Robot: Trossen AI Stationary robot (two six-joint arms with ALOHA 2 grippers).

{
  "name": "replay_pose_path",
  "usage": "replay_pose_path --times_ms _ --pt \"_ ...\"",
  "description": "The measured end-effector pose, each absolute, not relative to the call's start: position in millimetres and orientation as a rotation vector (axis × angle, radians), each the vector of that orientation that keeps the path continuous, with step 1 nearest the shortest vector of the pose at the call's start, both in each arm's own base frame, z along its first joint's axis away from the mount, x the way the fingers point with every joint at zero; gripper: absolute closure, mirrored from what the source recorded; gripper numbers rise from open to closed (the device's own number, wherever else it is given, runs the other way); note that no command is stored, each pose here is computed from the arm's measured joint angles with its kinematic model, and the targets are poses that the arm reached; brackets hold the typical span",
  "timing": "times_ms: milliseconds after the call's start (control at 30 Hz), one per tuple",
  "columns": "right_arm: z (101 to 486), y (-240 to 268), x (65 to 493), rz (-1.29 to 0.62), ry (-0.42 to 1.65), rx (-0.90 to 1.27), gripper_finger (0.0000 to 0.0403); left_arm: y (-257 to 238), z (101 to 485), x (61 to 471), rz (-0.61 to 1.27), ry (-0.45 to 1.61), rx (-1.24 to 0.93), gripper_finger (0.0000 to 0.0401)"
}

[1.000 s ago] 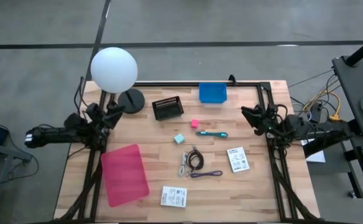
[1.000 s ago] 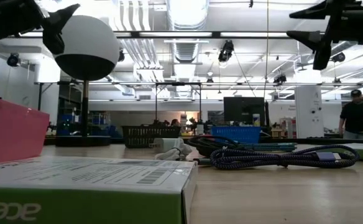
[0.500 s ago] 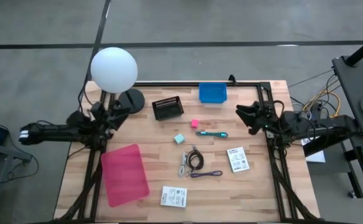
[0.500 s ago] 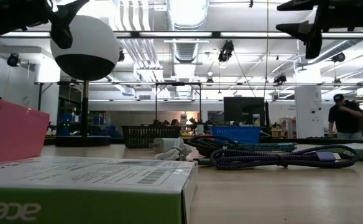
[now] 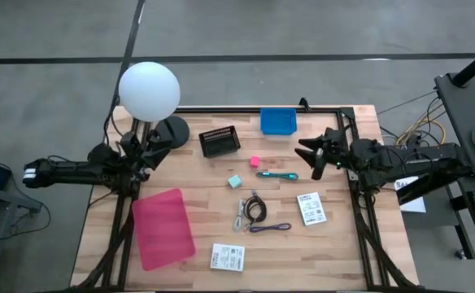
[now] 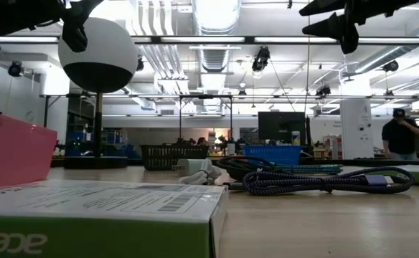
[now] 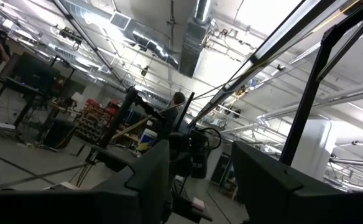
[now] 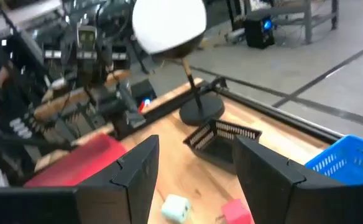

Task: Pick and place items into bin
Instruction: Put the blue patterned charger cable into the light pink bin

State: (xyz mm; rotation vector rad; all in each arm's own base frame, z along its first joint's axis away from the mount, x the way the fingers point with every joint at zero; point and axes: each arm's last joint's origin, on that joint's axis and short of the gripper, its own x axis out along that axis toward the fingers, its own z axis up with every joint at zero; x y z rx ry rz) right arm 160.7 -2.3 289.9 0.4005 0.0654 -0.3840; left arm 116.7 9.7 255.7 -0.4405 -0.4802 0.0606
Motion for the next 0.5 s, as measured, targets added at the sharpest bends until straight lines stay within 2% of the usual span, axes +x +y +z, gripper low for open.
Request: replay_pose_path --times_ms 233,500 --pt "287.9 1.0 173.2 -0.31 0.17 0.399 0.0211 10.1 260.2 126.7 0.064 -0.441 -0.434 0.0241" --pt "278.1 2.2 184.0 -0.307 0.231 0.411 0.0211 10.7 264.4 141.6 0.07 -0.385 -0.434 0.0241"
